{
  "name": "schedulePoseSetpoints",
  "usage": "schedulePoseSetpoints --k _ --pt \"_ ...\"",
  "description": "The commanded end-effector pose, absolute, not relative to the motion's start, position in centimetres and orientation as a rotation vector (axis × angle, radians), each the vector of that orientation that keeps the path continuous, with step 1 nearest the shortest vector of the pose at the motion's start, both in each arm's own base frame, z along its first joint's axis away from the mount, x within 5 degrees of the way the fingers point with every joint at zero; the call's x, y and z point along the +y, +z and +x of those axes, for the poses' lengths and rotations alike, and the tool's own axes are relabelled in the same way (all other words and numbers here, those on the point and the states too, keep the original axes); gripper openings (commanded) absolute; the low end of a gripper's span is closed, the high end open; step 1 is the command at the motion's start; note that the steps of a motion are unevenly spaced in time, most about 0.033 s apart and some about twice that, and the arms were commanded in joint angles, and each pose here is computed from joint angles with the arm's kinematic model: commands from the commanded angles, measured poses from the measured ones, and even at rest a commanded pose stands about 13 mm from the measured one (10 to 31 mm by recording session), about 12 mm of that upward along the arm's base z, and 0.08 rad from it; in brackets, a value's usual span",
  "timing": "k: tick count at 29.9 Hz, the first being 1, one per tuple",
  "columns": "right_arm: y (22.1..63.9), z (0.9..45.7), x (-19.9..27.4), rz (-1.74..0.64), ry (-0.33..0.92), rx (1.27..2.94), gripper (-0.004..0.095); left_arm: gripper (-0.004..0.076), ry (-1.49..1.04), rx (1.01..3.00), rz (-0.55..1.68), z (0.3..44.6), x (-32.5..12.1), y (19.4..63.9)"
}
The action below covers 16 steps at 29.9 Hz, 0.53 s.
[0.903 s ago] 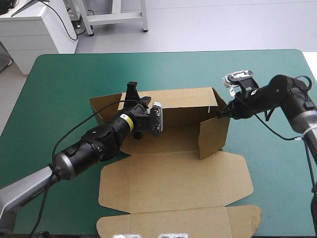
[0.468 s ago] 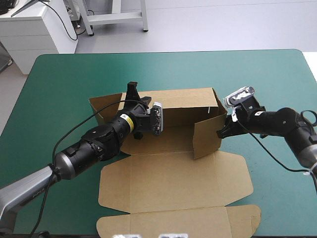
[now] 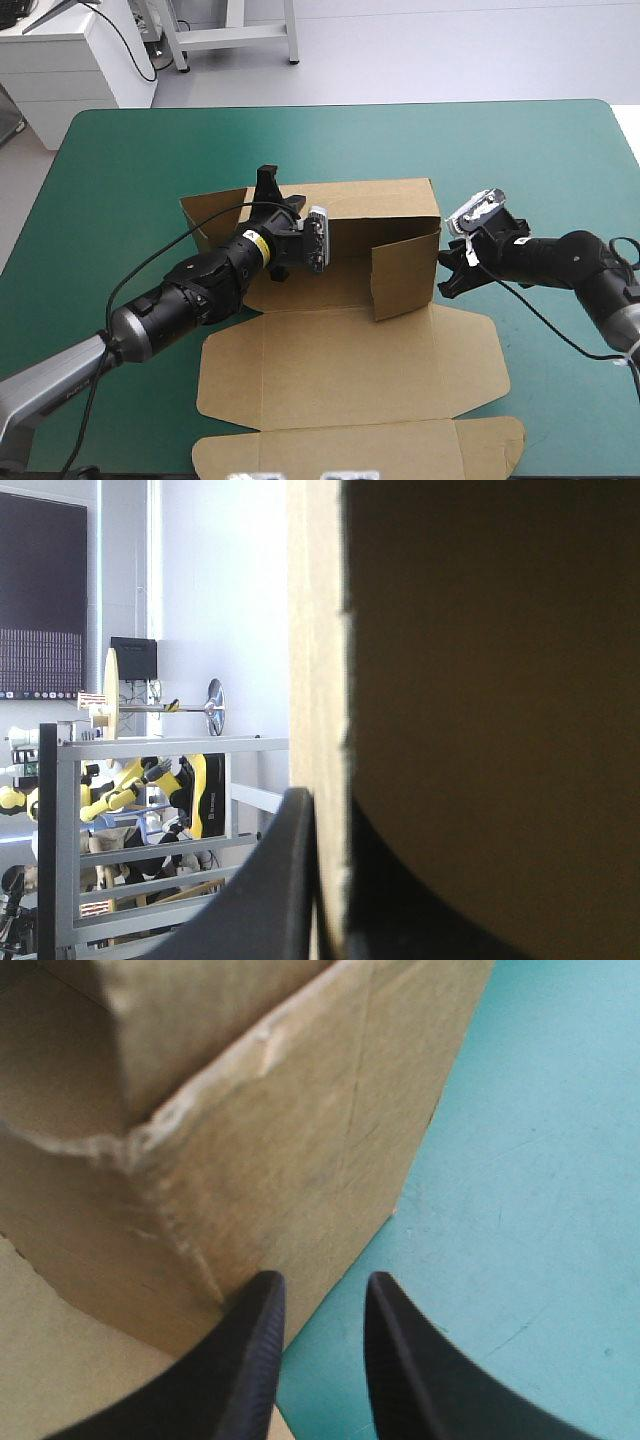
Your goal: Fold the box
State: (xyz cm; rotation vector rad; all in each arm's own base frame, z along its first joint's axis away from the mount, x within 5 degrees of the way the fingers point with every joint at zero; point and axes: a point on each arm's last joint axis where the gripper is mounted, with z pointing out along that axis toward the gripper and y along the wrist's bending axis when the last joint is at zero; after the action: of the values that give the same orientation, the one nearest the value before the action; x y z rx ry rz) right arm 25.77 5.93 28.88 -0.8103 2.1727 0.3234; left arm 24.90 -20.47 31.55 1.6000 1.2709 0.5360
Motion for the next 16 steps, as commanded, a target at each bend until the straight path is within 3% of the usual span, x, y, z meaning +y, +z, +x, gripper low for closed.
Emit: schedulePoseSetpoints --k 1,16 --pt "30.4 25.4 5.9 -0.798 0.337 2.117 0.0402 -0.0007 0.547 1.325 1.55 24.8 -19.8 32.4" --pt "30.8 24.3 5.9 -0.91 0.312 2.104 0.0403 0.0005 0.673 1.419 1.624 25.6 -19.2 30.7"
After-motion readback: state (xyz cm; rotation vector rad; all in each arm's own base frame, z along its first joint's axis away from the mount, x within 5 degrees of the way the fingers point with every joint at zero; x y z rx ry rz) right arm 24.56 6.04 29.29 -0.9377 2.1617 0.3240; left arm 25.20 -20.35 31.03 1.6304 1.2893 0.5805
